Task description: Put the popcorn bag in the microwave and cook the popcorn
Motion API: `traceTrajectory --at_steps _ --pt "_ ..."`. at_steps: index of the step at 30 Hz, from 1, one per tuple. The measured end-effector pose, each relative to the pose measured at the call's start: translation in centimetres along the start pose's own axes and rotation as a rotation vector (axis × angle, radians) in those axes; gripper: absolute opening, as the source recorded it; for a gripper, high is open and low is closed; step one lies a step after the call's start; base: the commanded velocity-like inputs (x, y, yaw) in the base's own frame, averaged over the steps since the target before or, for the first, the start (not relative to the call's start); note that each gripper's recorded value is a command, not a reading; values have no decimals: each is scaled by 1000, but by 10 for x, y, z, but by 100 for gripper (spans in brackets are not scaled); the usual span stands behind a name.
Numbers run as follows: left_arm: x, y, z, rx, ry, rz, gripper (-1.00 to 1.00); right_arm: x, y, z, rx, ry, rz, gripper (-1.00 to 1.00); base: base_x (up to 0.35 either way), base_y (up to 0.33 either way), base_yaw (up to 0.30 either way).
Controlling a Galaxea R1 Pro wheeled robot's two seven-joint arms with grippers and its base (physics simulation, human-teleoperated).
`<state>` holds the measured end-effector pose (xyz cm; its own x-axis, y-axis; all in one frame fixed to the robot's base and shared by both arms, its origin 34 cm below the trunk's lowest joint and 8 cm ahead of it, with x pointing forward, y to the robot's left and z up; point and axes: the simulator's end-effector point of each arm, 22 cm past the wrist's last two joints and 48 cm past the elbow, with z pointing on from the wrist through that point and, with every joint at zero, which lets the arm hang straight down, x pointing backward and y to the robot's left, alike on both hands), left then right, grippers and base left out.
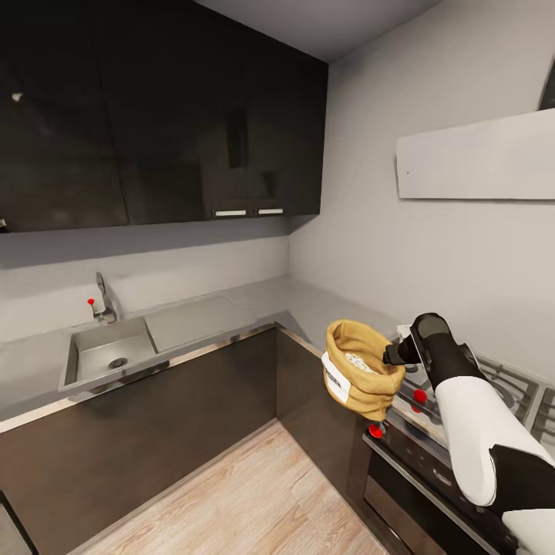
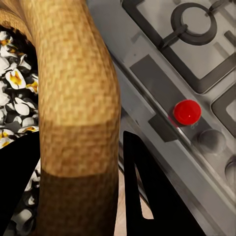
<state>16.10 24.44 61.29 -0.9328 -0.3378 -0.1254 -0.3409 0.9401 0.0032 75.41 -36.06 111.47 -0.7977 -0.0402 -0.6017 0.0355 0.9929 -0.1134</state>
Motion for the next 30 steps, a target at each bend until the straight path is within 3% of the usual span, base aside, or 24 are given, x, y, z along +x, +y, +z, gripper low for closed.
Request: traceTrajectory --at_steps 30 --pt "3 2 -7 -1 0 0 100 -1 0 -8 -5 0 1 -100 0 0 0"
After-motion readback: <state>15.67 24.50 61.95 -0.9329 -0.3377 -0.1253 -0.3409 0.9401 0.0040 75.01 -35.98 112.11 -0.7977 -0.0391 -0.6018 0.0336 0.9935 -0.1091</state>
